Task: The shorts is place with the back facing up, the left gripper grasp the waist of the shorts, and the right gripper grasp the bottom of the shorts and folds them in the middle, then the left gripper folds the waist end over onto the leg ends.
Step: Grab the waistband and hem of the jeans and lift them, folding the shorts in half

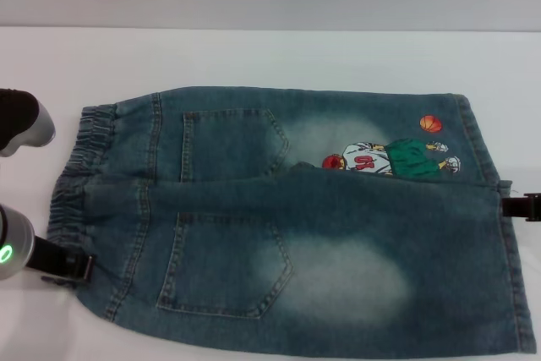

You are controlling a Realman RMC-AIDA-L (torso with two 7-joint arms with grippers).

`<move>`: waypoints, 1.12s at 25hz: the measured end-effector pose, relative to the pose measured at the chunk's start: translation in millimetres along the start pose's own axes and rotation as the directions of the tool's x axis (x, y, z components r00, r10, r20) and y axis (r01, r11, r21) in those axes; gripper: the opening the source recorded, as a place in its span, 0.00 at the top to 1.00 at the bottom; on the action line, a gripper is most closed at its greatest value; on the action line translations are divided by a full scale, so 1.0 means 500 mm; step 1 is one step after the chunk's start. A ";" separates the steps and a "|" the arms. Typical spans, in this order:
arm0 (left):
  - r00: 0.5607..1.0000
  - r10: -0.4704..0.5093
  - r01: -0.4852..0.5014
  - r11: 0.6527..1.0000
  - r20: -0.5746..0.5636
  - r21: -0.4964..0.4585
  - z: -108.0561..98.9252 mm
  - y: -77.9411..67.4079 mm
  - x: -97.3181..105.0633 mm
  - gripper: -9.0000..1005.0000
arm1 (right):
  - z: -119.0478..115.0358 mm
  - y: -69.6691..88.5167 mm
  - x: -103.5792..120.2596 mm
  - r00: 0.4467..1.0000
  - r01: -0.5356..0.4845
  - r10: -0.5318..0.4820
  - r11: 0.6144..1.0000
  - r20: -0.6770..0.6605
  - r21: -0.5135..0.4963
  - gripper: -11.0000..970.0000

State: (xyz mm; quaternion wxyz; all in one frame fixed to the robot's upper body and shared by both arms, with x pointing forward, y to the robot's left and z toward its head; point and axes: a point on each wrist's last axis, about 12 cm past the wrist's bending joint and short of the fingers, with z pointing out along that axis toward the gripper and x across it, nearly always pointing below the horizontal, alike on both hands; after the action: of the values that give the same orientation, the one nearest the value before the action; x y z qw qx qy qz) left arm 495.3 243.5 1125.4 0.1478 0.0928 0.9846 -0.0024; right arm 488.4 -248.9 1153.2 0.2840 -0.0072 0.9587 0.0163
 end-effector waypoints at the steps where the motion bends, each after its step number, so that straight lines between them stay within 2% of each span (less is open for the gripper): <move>1: 1.000 0.001 -0.001 1.000 0.006 0.001 -0.003 -0.001 -0.001 0.72 | 0.000 0.000 0.000 1.000 0.000 0.000 1.000 0.000 0.000 0.32; 8: 1.000 0.008 -0.008 1.000 0.013 0.000 -0.012 -0.004 -0.004 0.99 | 0.002 -0.002 0.002 1.000 0.000 0.000 1.000 -0.006 0.003 0.32; 14: 0.999 0.012 -0.012 1.000 0.033 0.002 -0.023 -0.007 -0.008 0.98 | 0.002 -0.002 0.003 1.000 0.000 0.000 1.000 -0.006 0.003 0.32; 19: 0.997 0.011 -0.011 1.000 0.082 0.000 -0.050 -0.007 -0.013 0.97 | 0.004 -0.002 0.005 1.000 0.001 -0.001 1.000 -0.011 0.004 0.32; 28: 0.999 0.014 -0.013 1.000 0.045 -0.024 -0.057 0.007 -0.007 0.95 | 0.006 -0.005 0.006 1.000 0.002 -0.002 1.000 -0.016 0.008 0.32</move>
State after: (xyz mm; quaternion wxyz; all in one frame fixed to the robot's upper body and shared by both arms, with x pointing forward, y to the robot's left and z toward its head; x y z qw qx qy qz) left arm 490.8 247.1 1153.7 0.1711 0.0977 0.9804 0.0082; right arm 487.3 -251.2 1149.1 0.2765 -0.0070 0.9609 0.0121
